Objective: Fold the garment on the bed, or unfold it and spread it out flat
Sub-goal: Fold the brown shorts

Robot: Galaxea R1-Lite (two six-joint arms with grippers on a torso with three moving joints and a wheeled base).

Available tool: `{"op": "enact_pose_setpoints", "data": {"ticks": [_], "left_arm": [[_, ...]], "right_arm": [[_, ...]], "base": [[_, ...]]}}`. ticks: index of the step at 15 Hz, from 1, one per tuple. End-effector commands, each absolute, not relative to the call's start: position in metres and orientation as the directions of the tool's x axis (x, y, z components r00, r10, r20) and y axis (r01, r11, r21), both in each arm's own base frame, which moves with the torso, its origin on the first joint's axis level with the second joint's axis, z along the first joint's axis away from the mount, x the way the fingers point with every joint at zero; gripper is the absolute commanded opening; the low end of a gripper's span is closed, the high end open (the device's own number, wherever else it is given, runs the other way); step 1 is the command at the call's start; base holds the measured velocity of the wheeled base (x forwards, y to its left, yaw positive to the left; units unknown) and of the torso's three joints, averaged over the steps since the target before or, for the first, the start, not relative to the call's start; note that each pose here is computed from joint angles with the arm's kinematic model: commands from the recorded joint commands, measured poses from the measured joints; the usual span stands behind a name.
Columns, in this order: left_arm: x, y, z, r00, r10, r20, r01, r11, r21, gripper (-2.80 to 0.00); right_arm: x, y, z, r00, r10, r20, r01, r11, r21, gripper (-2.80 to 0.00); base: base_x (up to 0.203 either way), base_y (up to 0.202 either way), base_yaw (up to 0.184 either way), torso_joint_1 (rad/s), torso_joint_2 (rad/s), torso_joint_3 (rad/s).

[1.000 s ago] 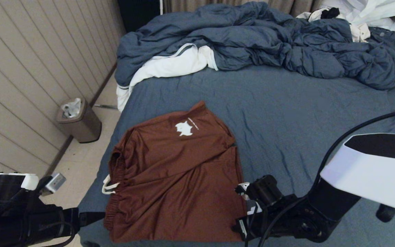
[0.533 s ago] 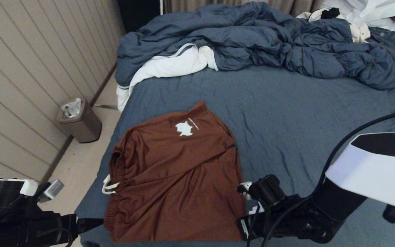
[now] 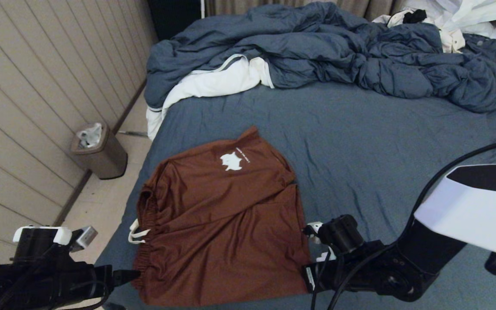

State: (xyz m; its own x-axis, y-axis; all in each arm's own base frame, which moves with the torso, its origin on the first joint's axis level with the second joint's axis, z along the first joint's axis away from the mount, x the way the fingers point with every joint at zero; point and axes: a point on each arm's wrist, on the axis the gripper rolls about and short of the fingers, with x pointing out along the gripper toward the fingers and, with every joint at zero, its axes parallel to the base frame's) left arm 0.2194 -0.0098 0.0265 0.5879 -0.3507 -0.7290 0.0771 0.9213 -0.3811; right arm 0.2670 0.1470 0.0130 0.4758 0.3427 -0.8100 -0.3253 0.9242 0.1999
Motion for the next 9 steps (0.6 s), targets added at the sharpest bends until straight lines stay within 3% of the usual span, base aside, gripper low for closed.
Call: {"op": "enact_pose_setpoints", "data": {"ticks": [1, 9], "left_arm": [[0.228, -0.016, 0.007, 0.556, -0.366, -0.746, 0.088, 0.919, -0.385, 0.0], [0.256, -0.04, 0.0, 0.566, -0.39, -0.726, 0.124, 0.911, -0.392, 0.0]], "right_arm": [[0.268, 0.148, 0.016, 0.489, 0.346, -0.801, -0.325, 0.924, 0.201, -2.8], [0.272, 0.15, 0.02, 0.508, 0.346, -0.789, -0.326, 0.925, 0.196, -2.8]], "base": [[0.0, 0.0, 0.0, 0.0, 0.0, 0.0], [0.0, 0.0, 0.0, 0.0, 0.0, 0.0]]}}
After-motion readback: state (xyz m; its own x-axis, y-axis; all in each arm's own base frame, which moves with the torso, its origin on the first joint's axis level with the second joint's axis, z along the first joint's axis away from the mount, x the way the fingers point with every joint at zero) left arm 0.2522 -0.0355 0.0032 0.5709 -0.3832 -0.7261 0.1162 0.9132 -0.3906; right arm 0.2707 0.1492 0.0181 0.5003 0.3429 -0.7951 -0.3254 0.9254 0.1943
